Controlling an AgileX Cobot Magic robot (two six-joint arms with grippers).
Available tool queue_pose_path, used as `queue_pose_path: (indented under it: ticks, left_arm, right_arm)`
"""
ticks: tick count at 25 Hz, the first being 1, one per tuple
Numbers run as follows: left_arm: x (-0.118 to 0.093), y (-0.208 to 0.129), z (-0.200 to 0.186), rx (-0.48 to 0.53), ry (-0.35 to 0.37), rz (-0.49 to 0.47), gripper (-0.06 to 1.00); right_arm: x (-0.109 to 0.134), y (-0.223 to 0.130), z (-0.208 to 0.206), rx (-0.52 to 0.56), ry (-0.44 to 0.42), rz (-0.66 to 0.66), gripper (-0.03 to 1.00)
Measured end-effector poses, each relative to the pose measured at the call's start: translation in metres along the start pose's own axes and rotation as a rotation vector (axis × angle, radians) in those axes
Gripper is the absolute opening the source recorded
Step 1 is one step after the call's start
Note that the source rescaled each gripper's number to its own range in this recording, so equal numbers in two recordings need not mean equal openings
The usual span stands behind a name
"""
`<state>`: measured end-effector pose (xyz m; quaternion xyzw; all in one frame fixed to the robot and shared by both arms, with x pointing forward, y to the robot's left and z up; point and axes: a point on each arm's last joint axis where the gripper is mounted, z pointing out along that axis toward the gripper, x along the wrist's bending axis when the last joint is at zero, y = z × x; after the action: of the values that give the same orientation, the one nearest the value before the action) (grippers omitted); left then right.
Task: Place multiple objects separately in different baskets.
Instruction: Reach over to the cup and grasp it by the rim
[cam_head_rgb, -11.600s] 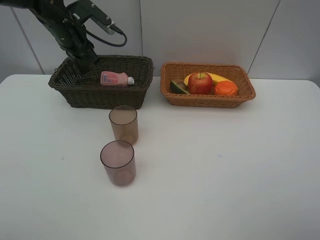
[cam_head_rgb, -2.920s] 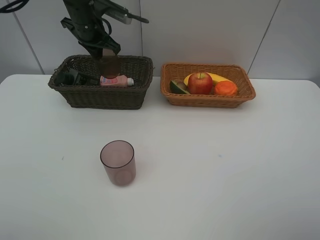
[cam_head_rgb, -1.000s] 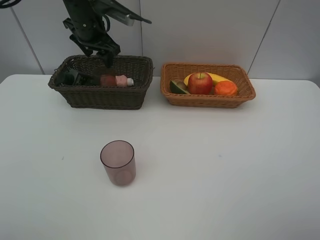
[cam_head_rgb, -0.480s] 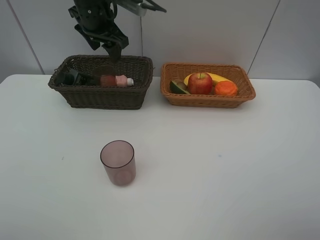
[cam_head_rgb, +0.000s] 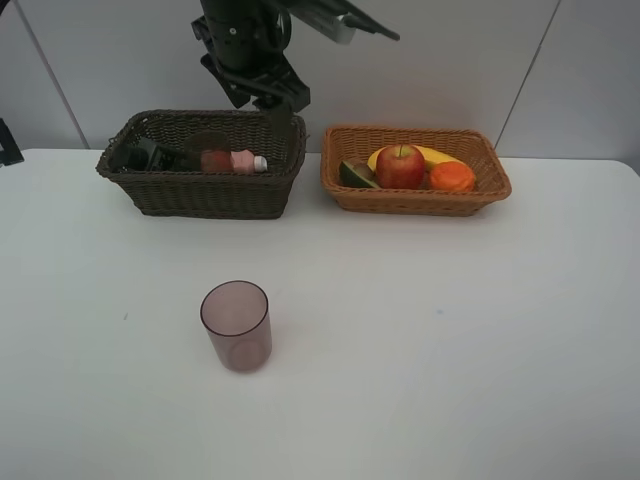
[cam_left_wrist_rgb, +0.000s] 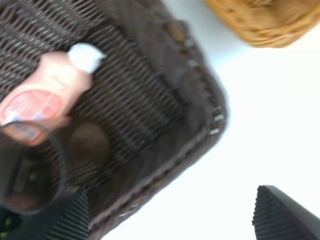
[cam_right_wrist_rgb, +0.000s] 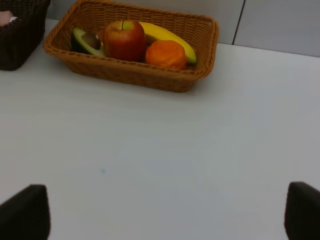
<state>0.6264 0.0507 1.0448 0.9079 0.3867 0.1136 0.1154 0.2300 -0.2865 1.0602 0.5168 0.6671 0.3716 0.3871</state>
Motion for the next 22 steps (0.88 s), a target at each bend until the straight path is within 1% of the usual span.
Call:
queue_pose_path:
  ticks: [5, 8, 11, 19, 22]
  left_arm:
    - [-0.024, 0.004, -0.012, -0.027, -0.014, 0.025, 0.89]
    - [-0.033, -0.002, -0.021, -0.026, -0.030, 0.027, 0.89]
    - [-0.039, -0.014, -0.021, 0.008, -0.050, 0.014, 0.89]
    - [-0.045, -0.053, -0.025, 0.101, -0.082, 0.006, 0.89]
    - [-0.048, -0.071, -0.022, 0.151, -0.092, 0.006, 0.89]
  right_arm:
    - [0.000, 0.000, 0.000, 0.000, 0.000, 0.000, 0.98]
    - [0.000, 0.000, 0.000, 0.000, 0.000, 0.000, 0.98]
    - [0.000, 0.000, 0.000, 0.000, 0.000, 0.000, 0.98]
    - [0.000, 0.000, 0.000, 0.000, 0.000, 0.000, 0.98]
    - [0.000, 0.000, 0.000, 0.000, 0.000, 0.000, 0.98]
